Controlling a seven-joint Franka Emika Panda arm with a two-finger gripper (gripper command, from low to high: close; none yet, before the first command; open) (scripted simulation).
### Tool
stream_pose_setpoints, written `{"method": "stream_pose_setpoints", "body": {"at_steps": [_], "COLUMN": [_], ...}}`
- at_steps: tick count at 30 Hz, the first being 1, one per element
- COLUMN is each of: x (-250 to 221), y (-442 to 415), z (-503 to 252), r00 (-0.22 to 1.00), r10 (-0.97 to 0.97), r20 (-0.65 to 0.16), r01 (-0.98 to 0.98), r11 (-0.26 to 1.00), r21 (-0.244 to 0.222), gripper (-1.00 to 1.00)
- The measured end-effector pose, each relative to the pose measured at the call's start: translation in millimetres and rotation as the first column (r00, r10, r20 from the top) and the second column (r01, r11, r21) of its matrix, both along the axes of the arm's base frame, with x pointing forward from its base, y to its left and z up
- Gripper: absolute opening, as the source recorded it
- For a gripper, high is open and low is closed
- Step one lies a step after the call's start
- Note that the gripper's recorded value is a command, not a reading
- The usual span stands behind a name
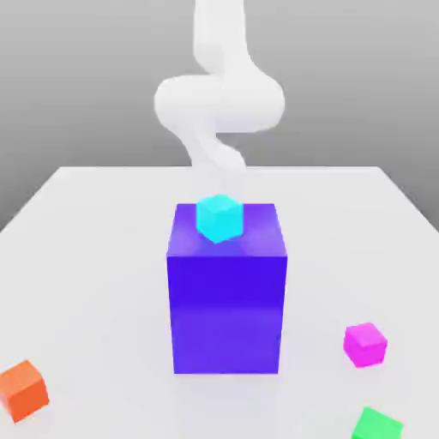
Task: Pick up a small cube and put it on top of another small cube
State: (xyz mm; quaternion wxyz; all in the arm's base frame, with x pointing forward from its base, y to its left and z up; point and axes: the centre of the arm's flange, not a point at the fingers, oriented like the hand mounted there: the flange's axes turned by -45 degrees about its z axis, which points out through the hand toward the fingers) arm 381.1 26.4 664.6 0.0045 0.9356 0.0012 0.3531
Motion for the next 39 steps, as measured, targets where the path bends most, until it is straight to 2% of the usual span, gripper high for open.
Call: {"method": "stream_pose_setpoints", "body": {"at_steps": [5,11,16,22,25,30,31,39], "x": [49,63,41,-24,-38,-41,-42,-41], "y": [54,114,158,206,212,212,212,213], "z": [-105,-235,-339,-449,-483,-531,-536,-529], "r00": [0.987,0.94,0.874,0.758,0.73,0.726,0.726,0.727], "r10": [0.028,0.073,0.118,0.186,0.194,0.195,0.194,0.195], "r20": [-0.157,-0.333,-0.472,-0.625,-0.655,-0.66,-0.66,-0.659], "r01": [-0.034,-0.097,-0.159,-0.244,-0.248,-0.249,-0.25,-0.249], "r11": [0.999,0.994,0.986,0.97,0.969,0.968,0.968,0.968], "r21": [-0.034,-0.054,-0.047,-0.007,0.01,0.011,0.01,0.012], "gripper": [0.0,0.0,0.0,0.0,0.0,0.0,-1.0,-1.0]}}
